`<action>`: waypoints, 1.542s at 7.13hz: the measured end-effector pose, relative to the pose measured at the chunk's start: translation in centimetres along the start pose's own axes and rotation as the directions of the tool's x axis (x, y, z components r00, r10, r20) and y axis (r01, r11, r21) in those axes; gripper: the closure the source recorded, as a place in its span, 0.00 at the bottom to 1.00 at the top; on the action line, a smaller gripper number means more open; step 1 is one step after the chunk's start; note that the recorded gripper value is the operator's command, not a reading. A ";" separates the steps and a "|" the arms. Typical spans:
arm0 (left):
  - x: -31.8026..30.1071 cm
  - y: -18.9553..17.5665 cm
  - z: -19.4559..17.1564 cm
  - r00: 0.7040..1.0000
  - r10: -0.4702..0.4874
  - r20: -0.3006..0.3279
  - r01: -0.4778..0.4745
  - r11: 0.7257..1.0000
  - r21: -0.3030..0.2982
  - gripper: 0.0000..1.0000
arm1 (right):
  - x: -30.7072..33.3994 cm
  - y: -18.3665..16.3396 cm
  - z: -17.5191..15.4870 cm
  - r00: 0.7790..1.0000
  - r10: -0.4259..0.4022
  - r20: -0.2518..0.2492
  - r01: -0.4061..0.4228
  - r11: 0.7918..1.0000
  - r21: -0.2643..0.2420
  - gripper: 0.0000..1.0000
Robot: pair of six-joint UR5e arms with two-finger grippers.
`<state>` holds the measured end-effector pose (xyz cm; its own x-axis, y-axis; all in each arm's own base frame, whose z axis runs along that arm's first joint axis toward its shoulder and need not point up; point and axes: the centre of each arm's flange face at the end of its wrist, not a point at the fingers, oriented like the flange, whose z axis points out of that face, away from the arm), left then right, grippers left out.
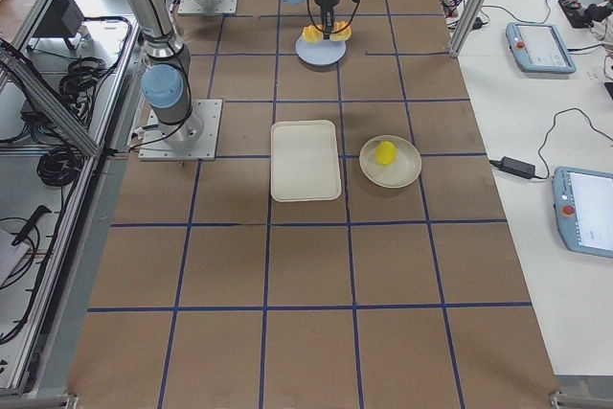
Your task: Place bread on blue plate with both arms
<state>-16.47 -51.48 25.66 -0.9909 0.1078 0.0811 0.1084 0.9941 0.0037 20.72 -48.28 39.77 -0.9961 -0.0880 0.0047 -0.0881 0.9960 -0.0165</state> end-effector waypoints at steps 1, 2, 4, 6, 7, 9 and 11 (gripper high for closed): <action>-2.7 -1.3 -3.4 0.999 0.050 -0.008 -0.050 0.997 -0.061 0.00 | -2.6 0.0 1.4 1.000 -0.007 0.000 0.007 1.000 -0.014 0.94; -4.2 -2.0 -7.8 0.998 0.064 -0.011 -0.065 0.992 -0.110 0.00 | -4.8 -0.2 2.8 1.000 -0.016 0.000 0.016 1.000 -0.015 0.94; -4.9 -2.2 -17.1 0.997 0.071 0.041 -0.061 0.979 -0.195 0.00 | -9.1 -0.3 6.0 0.998 -0.062 0.000 0.062 0.998 -0.022 0.94; -4.6 -2.1 -22.3 0.997 0.011 0.082 0.007 0.976 -0.216 0.00 | -12.5 -0.3 8.9 0.995 -0.101 -0.002 0.101 0.995 -0.024 0.94; -4.4 -2.0 -23.2 0.996 -0.012 0.088 0.031 0.977 -0.213 0.00 | -13.8 -0.3 10.2 0.994 -0.109 -0.005 0.109 0.994 -0.018 0.94; -4.3 -1.8 -23.9 0.996 -0.021 0.087 0.041 0.973 -0.229 0.00 | -15.6 -0.5 13.0 0.993 -0.120 -0.012 0.120 0.993 -0.009 0.94; -4.2 -1.4 -24.0 0.995 -0.047 0.085 0.067 0.965 -0.254 0.00 | -17.5 -0.2 15.5 0.991 -0.129 -0.016 0.129 0.992 -0.004 0.95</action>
<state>-10.58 -53.58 49.21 -0.9981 0.0618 -0.0042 0.0585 0.9634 0.2617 38.12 -47.23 24.20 -0.9762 -0.2157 0.0229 -0.2161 0.9763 -0.0120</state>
